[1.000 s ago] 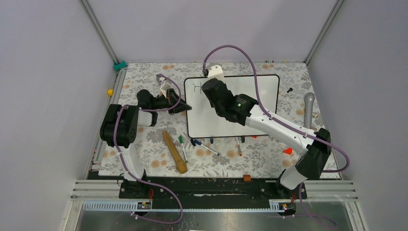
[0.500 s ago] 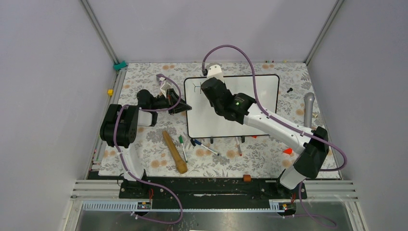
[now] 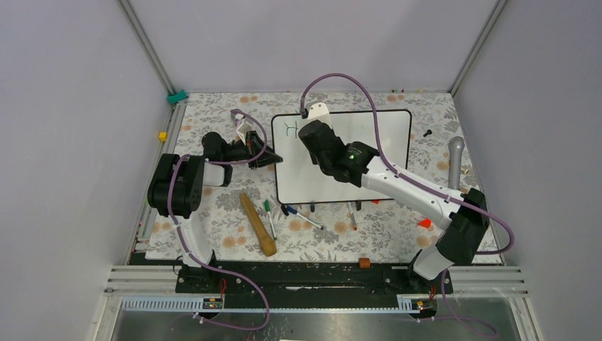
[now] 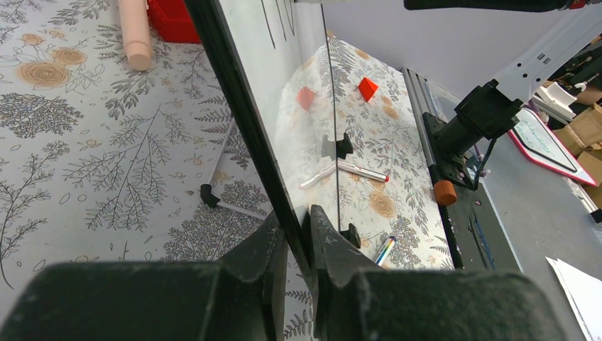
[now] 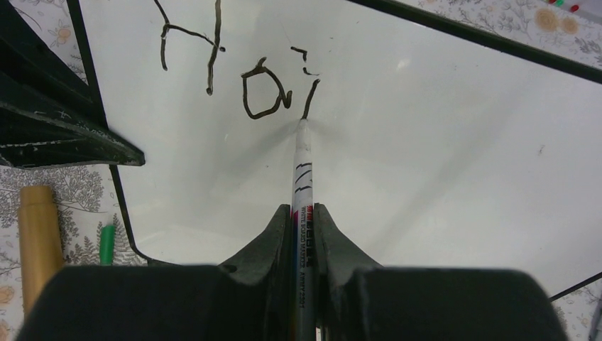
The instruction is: Write a sentence on the whiteboard
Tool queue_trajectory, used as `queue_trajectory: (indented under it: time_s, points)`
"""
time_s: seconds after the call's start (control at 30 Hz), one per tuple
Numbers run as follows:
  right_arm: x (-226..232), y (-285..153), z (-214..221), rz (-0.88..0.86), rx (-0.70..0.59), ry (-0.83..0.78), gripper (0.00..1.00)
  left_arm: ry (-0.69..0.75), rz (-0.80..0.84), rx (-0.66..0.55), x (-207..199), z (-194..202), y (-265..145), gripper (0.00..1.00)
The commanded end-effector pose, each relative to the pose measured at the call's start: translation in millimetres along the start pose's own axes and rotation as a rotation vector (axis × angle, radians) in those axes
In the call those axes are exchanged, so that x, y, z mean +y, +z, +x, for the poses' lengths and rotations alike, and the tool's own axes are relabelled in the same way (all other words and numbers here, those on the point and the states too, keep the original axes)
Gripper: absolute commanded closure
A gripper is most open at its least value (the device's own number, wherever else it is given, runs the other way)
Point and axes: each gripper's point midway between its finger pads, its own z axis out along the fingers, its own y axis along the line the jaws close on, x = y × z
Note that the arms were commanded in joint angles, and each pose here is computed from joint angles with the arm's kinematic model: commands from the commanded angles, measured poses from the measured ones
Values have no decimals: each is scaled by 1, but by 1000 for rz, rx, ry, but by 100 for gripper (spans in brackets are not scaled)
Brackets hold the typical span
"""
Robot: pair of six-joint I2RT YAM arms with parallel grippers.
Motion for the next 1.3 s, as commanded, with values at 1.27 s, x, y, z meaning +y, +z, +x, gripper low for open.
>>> queue_trajectory:
  time_s: [1.27]
  points:
    - [-17, -7, -45, 24, -80, 39, 100, 339, 42, -15, -6, -24, 0, 100]
